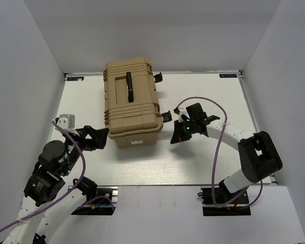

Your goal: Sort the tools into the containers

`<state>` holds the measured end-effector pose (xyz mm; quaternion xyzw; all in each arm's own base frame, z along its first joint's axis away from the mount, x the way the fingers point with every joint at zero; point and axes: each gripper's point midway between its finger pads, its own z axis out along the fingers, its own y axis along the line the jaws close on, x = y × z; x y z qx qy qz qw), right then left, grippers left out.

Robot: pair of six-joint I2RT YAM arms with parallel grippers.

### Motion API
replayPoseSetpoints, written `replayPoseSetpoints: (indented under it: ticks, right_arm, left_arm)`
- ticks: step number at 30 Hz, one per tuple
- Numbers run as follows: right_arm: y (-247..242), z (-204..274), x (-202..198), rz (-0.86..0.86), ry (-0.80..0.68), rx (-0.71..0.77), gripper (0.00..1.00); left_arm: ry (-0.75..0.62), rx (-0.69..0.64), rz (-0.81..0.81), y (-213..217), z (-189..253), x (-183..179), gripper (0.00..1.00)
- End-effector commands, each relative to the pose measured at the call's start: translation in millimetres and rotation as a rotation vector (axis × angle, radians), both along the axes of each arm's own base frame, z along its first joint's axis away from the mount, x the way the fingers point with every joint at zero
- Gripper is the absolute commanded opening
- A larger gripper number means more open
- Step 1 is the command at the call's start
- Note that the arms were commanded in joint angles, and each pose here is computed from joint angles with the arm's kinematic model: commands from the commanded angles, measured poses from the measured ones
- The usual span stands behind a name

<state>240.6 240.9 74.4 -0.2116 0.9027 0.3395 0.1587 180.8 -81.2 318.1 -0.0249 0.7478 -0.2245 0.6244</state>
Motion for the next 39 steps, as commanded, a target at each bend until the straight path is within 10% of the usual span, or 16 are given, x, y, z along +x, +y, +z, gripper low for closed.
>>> replayPoseSetpoints:
  ticks: [1,18,39]
  right_arm:
    - [30.3,26.6,20.1,-0.110,-0.064,0.174,0.00]
    - [79.5,14.4,59.4,-0.442,0.284,0.476,0.00]
    - [132.8,38.7,39.0,-0.333,0.427,0.667,0.00]
  left_arm:
    - [0.035,-0.009,0.011,-1.0,-12.5,2.0,1.00]
    - [0.046,-0.021,0.022,6.2,-11.8,-8.2,1.00]
    - [0.050,-0.031,0.013,3.3,-13.3,-7.6,1.00]
